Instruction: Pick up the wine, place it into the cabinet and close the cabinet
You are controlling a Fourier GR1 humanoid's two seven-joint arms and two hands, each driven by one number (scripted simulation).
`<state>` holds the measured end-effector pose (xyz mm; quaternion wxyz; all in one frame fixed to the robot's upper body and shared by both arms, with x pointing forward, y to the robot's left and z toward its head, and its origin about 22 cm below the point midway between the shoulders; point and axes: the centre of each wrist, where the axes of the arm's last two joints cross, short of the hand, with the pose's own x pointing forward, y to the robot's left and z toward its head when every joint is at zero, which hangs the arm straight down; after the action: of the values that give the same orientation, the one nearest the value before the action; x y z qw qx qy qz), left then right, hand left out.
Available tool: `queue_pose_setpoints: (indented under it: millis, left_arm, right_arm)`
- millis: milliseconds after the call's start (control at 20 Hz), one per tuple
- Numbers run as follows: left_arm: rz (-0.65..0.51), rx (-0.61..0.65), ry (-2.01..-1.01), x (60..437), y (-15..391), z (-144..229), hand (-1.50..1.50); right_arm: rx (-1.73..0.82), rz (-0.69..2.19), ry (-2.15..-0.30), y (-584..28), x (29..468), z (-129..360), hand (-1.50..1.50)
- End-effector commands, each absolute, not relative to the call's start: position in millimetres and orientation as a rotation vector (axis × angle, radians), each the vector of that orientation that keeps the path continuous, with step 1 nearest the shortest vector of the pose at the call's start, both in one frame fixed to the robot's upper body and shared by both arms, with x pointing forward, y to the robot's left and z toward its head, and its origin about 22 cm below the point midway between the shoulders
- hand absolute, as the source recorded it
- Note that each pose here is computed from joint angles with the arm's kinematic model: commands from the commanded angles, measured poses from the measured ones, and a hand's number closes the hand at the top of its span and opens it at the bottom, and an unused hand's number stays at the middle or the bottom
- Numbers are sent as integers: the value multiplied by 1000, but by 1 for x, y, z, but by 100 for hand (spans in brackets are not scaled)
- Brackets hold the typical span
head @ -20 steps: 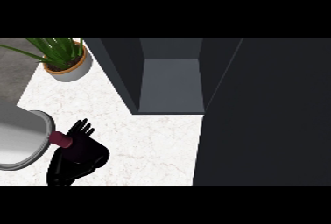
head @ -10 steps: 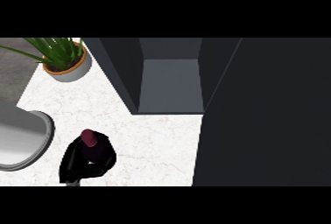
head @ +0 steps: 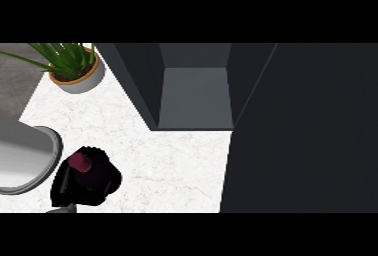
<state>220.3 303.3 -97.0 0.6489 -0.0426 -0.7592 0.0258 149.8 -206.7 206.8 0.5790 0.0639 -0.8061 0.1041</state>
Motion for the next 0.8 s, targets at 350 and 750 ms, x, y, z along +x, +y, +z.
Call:
queue_pose_setpoints:
  millis: [350,750]
  left_arm:
    - [52,-43,-1974,226,307,-66,150]
    - [44,-275,-1926,237,266,3,150]
  right_arm:
    - [205,224,-1928,-211,119,216,-150]
    - [187,221,-1930,-213,131,202,-150]
